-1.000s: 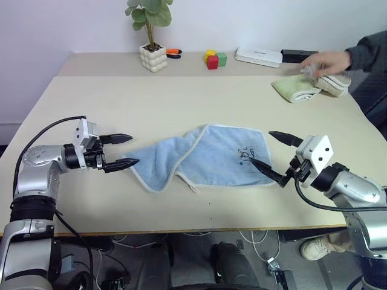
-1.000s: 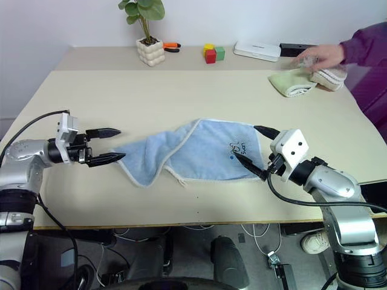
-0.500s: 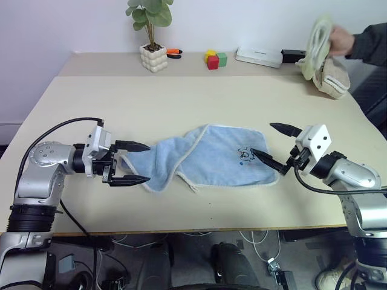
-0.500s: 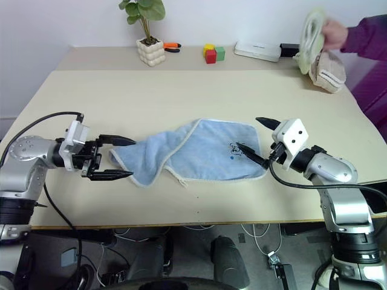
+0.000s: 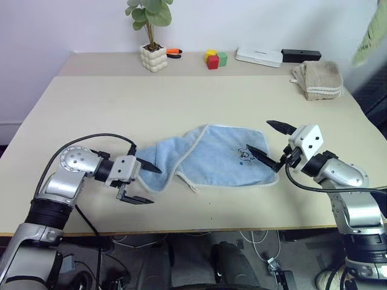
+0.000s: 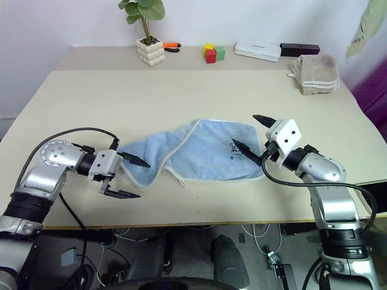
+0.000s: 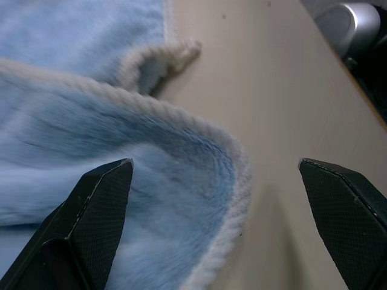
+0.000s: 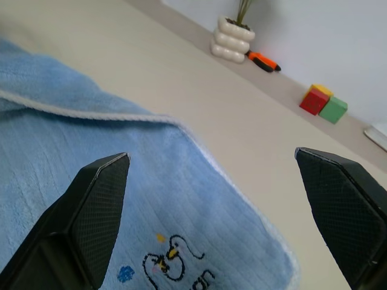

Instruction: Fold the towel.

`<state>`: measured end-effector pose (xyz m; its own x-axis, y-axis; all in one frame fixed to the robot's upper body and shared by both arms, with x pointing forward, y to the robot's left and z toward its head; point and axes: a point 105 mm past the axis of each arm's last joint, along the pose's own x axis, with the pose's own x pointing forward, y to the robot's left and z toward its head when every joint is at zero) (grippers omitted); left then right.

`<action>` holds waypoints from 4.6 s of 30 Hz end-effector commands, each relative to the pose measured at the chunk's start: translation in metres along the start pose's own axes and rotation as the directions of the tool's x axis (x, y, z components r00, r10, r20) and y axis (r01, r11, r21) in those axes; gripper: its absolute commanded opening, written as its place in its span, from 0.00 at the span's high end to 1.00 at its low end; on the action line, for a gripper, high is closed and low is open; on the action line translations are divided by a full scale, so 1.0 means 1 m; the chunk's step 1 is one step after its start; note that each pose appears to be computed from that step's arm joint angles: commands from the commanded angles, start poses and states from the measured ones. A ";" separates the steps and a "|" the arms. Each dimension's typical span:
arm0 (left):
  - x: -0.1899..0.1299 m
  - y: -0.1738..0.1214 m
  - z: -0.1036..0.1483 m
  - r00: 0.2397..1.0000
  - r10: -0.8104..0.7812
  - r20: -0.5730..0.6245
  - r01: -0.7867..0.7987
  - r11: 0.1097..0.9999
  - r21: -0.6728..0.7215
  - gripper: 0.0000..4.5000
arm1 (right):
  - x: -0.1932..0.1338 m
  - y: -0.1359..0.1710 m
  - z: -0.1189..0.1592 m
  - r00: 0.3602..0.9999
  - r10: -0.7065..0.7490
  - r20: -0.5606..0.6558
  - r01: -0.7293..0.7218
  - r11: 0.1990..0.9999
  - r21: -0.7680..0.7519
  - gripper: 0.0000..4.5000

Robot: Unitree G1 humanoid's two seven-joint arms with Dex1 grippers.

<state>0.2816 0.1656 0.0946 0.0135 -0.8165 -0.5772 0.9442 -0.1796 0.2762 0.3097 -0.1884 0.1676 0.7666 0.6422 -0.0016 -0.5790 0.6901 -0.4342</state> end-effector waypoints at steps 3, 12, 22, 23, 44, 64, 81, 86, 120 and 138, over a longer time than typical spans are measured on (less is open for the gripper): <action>0.009 0.008 -0.005 0.999 0.008 -0.033 -0.008 1.000 -0.006 0.12 | -0.007 -0.005 0.021 0.998 -0.030 0.050 0.034 0.998 -0.062 0.00; 0.009 0.017 0.004 0.999 0.040 0.014 -0.041 0.998 0.042 1.00 | -0.003 -0.011 0.027 0.998 -0.034 0.060 0.039 0.996 -0.083 0.00; -0.047 0.007 0.046 0.965 0.102 0.243 -0.086 0.994 -0.073 1.00 | 0.031 -0.070 -0.006 0.960 -0.273 -0.055 0.269 0.961 -0.066 0.00; -0.051 0.007 0.046 0.964 0.115 0.241 -0.099 0.992 -0.079 1.00 | 0.034 -0.070 -0.012 0.959 -0.271 -0.084 0.267 0.962 -0.059 0.00; -0.083 -0.019 0.044 0.920 0.338 0.201 -0.303 0.935 -0.184 1.00 | 0.067 -0.070 -0.091 0.861 -0.153 -0.485 0.363 0.853 0.375 0.00; -0.100 0.005 0.025 0.839 0.518 0.165 -0.459 0.838 -0.296 1.00 | 0.061 -0.065 -0.082 0.889 -0.095 -0.447 0.285 0.880 0.380 1.00; -0.128 0.134 -0.006 0.424 0.903 0.071 -0.815 0.415 -0.405 1.00 | 0.063 -0.083 -0.010 0.973 -0.159 -0.168 0.198 0.949 0.247 1.00; -0.144 0.173 0.004 0.275 0.961 0.001 -0.903 0.259 -0.343 1.00 | 0.092 -0.116 0.013 0.952 -0.292 -0.095 0.305 0.934 0.187 1.00; -0.164 0.025 -0.038 0.623 0.759 0.188 -0.720 0.651 -0.242 1.00 | -0.036 -0.032 -0.004 0.993 0.029 -0.116 -0.023 0.998 0.050 1.00; -0.161 0.049 -0.021 0.509 0.820 0.263 -0.762 0.571 -0.305 1.00 | -0.013 -0.054 -0.012 0.995 -0.042 -0.095 0.045 0.998 0.035 1.00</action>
<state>0.3303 0.2961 0.1817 0.6764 -0.7261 0.1235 0.6545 0.6695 0.3513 0.3306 -0.2344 0.1735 0.7975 0.5954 -0.0975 -0.5837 0.7206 -0.3742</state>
